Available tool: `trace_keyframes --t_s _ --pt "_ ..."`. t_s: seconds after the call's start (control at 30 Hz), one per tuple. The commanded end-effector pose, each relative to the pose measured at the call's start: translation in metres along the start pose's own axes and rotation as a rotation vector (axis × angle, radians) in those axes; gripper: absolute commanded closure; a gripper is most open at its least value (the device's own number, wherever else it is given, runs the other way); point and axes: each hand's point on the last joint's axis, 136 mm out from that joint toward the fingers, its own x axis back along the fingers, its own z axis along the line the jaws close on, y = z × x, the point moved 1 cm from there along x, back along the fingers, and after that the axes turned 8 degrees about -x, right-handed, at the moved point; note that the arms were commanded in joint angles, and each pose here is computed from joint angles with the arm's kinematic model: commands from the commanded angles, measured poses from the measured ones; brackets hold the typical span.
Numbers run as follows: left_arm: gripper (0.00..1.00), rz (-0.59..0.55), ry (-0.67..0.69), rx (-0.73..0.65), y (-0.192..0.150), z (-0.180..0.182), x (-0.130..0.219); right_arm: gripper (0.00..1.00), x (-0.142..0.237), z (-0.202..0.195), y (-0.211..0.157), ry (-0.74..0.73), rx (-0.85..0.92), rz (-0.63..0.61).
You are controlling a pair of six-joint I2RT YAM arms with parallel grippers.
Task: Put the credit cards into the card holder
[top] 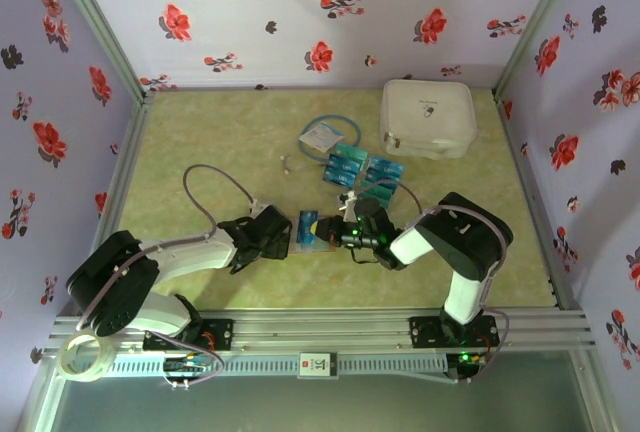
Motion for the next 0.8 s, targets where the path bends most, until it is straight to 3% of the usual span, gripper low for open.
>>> trace_keyframes --t_s 0.0,0.77 --pt "0.00 0.002 0.037 -0.004 -0.006 0.006 -0.001 1.00 -0.002 0.000 0.003 0.013 -0.008 0.000" --pt "0.00 -0.001 0.036 0.000 -0.005 0.006 0.000 1.00 -0.002 -0.003 -0.010 0.023 -0.017 0.044"
